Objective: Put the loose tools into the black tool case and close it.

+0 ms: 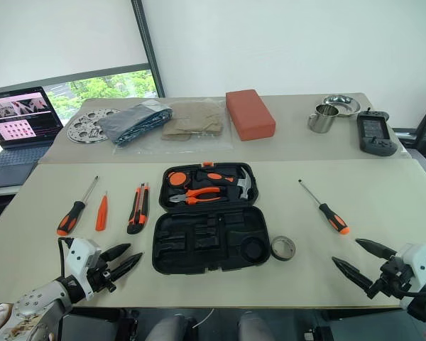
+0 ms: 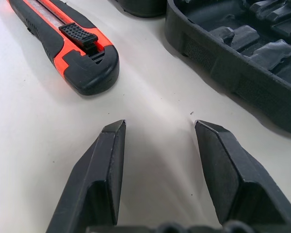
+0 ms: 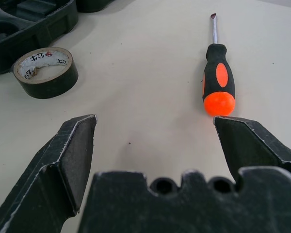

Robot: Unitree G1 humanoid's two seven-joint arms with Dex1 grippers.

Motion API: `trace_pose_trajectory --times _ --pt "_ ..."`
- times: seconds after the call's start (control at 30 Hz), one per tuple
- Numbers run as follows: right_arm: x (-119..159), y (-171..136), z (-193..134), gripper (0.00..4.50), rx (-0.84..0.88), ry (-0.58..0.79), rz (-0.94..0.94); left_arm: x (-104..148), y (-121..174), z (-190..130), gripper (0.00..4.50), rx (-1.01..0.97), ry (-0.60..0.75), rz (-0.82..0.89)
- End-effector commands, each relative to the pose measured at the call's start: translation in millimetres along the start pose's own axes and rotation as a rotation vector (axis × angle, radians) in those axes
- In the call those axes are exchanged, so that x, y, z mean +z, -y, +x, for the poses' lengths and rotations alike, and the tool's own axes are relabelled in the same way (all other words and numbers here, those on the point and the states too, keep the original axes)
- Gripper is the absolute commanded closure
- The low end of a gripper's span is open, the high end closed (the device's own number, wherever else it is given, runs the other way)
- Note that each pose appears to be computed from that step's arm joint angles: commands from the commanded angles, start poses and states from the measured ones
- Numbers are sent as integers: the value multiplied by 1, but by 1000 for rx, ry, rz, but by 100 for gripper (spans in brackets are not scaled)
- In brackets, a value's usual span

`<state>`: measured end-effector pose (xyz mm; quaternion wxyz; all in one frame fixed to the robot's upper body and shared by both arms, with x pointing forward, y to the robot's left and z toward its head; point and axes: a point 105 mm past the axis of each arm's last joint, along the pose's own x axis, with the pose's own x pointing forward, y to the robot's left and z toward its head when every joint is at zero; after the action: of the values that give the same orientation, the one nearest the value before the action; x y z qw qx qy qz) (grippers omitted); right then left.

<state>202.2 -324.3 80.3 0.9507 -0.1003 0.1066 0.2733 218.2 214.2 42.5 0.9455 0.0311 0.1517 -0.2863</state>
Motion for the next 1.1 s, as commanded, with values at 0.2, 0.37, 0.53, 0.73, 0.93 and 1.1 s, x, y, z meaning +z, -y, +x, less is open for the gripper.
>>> trace_pose_trajectory --times 0.2,0.37,0.53,0.73,0.93,1.1 --pt "8 1 7 4 20 25 -42 6 -8 -10 206 13 9 14" --pt "8 1 9 4 30 30 -44 7 -8 -11 206 15 14 17" --pt "7 1 9 4 33 31 -43 8 -8 -13 206 18 17 16" --pt "8 1 9 4 42 36 -42 8 -7 -15 206 27 28 5" --pt "24 -7 8 4 103 109 -46 12 -4 -16 206 14 65 -4" --pt "48 -11 7 4 157 147 -80 38 -16 -37 206 39 158 34"
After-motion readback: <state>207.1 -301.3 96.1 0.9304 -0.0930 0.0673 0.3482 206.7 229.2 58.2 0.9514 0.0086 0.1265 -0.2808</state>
